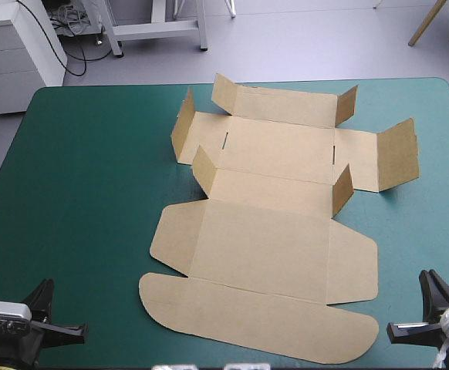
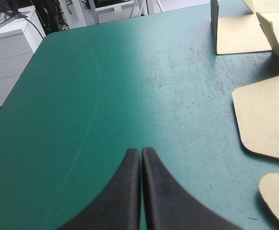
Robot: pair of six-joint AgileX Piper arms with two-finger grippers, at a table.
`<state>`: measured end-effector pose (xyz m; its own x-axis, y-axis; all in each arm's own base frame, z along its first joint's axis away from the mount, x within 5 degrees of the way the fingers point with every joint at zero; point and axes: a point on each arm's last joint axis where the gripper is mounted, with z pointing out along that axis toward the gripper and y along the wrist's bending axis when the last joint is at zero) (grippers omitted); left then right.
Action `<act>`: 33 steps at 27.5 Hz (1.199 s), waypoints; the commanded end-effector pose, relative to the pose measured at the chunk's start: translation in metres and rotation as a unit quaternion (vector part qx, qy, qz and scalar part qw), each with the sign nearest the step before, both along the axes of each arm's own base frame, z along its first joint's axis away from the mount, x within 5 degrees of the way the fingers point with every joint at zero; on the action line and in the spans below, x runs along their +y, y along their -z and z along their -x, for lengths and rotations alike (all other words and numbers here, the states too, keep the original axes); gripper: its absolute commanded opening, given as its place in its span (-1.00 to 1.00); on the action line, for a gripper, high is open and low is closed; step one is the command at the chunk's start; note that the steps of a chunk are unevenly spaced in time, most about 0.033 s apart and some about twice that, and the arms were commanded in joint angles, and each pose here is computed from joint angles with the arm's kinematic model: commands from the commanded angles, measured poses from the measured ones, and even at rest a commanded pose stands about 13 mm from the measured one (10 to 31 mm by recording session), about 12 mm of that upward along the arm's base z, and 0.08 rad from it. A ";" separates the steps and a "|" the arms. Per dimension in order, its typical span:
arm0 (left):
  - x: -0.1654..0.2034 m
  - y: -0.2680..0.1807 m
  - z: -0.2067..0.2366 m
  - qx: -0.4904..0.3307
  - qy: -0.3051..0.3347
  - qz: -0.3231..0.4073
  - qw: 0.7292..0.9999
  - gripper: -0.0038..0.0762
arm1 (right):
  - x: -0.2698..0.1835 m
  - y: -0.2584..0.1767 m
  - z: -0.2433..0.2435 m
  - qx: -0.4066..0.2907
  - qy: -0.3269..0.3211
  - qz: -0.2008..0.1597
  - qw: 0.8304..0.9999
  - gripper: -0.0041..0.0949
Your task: Fold the box
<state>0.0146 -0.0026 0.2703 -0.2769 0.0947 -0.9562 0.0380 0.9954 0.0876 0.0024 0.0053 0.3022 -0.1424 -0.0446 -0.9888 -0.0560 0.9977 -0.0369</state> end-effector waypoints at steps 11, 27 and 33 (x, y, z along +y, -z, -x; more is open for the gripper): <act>-0.001 -0.014 0.004 -0.057 0.005 0.007 0.998 -0.93 | -0.001 -0.015 0.007 -0.060 0.008 -0.008 0.998 0.59; -0.001 -0.014 0.004 -0.057 0.005 0.007 0.998 -0.93 | 0.002 -0.071 -0.074 0.108 -0.004 -0.047 0.993 0.58; -0.001 -0.014 0.004 -0.057 0.005 0.007 0.998 -0.93 | 0.007 -0.096 -0.133 0.216 -0.029 -0.061 0.974 0.59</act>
